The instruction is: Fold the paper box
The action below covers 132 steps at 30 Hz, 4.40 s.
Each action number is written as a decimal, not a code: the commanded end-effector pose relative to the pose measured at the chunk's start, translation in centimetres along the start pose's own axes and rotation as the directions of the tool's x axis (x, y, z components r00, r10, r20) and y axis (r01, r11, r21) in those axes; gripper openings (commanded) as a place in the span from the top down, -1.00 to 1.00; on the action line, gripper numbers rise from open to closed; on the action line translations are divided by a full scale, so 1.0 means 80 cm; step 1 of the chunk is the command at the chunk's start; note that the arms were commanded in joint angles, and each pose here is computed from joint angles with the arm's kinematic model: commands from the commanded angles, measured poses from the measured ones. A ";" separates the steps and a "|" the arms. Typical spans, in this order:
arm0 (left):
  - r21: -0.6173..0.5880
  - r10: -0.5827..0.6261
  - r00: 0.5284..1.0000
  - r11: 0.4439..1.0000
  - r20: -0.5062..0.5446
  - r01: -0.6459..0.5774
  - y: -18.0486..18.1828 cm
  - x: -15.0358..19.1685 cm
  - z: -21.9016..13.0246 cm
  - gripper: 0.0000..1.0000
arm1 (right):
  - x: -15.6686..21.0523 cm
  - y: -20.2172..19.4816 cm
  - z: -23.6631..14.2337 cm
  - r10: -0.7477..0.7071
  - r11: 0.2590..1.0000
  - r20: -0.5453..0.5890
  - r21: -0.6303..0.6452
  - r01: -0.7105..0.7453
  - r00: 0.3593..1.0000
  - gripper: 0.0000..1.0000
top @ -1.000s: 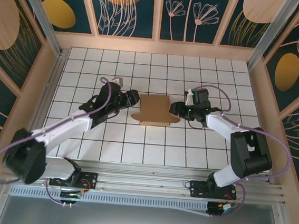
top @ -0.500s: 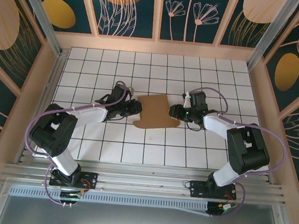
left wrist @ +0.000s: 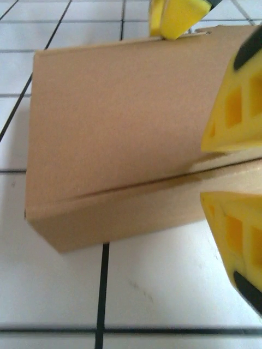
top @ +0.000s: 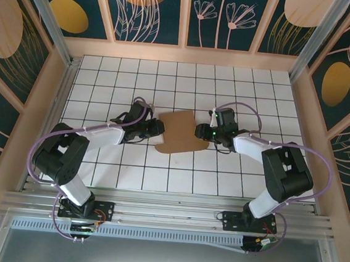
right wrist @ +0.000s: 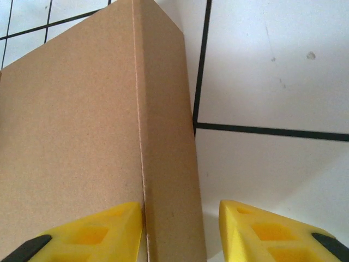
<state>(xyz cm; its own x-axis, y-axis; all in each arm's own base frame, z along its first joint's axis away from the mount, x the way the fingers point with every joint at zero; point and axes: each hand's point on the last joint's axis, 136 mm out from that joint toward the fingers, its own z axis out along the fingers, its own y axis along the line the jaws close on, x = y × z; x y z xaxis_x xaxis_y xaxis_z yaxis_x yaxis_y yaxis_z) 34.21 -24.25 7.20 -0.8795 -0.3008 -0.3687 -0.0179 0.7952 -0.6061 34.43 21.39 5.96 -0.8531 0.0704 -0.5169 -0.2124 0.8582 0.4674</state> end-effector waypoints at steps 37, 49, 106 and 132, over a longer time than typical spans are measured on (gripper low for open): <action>0.022 0.045 0.995 0.999 0.091 -0.047 -0.002 -0.013 -0.011 -0.13 | -0.038 0.014 -0.008 0.065 0.997 0.043 -0.037 -0.063 0.997 0.16; 0.050 -0.034 0.992 0.998 0.122 0.028 0.005 -0.016 -0.011 -0.29 | -0.021 0.004 0.024 0.157 0.980 -0.027 -0.122 -0.160 0.987 0.46; 0.475 -0.454 0.886 0.762 -0.092 0.440 -0.088 -0.051 -0.031 0.07 | -0.031 0.154 -0.109 -0.909 -0.164 0.259 0.499 0.851 -0.327 -0.98; 0.546 -0.455 0.890 0.752 0.025 0.369 -0.088 -0.090 -0.085 -0.58 | -0.049 0.139 -0.070 -0.941 -0.154 0.185 0.511 0.845 -0.284 0.15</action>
<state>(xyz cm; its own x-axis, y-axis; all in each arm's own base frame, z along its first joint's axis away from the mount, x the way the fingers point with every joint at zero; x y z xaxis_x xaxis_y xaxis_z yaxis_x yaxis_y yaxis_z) 36.77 -26.39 17.32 -0.8070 -0.5903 0.0149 -0.1353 0.1603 -0.9778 32.95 27.88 15.62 0.5423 -0.7502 -0.3784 -0.4175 0.1502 -0.8962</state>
